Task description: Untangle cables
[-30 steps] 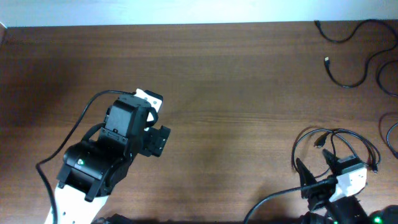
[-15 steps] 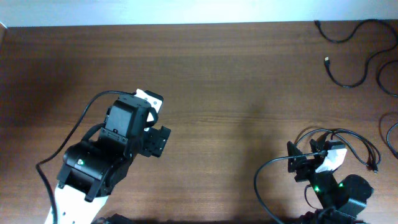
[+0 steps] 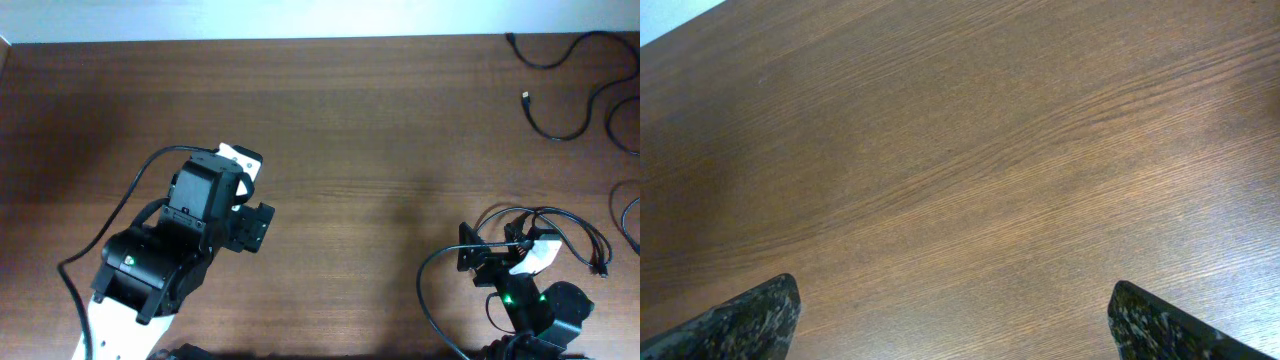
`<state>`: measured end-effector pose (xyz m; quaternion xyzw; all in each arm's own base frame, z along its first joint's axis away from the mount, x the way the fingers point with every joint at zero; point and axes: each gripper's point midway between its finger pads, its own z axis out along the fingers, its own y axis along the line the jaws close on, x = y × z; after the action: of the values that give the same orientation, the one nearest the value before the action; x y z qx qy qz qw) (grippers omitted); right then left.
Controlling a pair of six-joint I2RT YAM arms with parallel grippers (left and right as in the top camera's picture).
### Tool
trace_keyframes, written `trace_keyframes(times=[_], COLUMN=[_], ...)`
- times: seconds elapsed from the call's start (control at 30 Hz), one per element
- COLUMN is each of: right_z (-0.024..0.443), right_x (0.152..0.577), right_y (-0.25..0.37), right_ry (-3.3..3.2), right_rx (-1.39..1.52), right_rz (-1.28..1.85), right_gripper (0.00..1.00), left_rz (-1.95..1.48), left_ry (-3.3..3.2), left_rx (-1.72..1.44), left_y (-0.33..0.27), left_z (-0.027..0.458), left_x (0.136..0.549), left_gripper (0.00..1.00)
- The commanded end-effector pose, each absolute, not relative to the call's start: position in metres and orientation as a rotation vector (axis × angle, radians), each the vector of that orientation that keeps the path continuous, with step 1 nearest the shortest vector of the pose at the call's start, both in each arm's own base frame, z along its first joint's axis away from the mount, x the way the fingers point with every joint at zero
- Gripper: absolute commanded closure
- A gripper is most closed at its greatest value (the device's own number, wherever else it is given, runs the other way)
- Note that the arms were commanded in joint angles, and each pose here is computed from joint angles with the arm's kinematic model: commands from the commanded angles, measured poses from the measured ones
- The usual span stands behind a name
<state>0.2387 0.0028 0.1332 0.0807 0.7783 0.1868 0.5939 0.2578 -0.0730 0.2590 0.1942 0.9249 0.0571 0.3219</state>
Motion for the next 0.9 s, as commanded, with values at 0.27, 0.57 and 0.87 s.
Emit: trace_keyframes(times=[0.27,0.57,0.87], right_z=[0.129,0.129,0.129], right_x=[0.239,0.239,0.239], right_y=[0.002,0.002,0.002], right_ry=[1.815,1.815,1.815], right_rx=[0.201,0.201,0.201], right_rz=[0.432,0.432,0.432], right_gripper=[0.01,0.01,0.01], left_rz=[0.170,-0.053,-0.226], left_ry=[2.500,2.026,1.445], left_rx=[0.521,0.371,0.291], left_y=[-0.066,-0.090,-0.081], left_z=[0.250,0.303,0.289], left_x=[0.244,0.279,0.249], left_gripper=[0.01,0.01,0.01])
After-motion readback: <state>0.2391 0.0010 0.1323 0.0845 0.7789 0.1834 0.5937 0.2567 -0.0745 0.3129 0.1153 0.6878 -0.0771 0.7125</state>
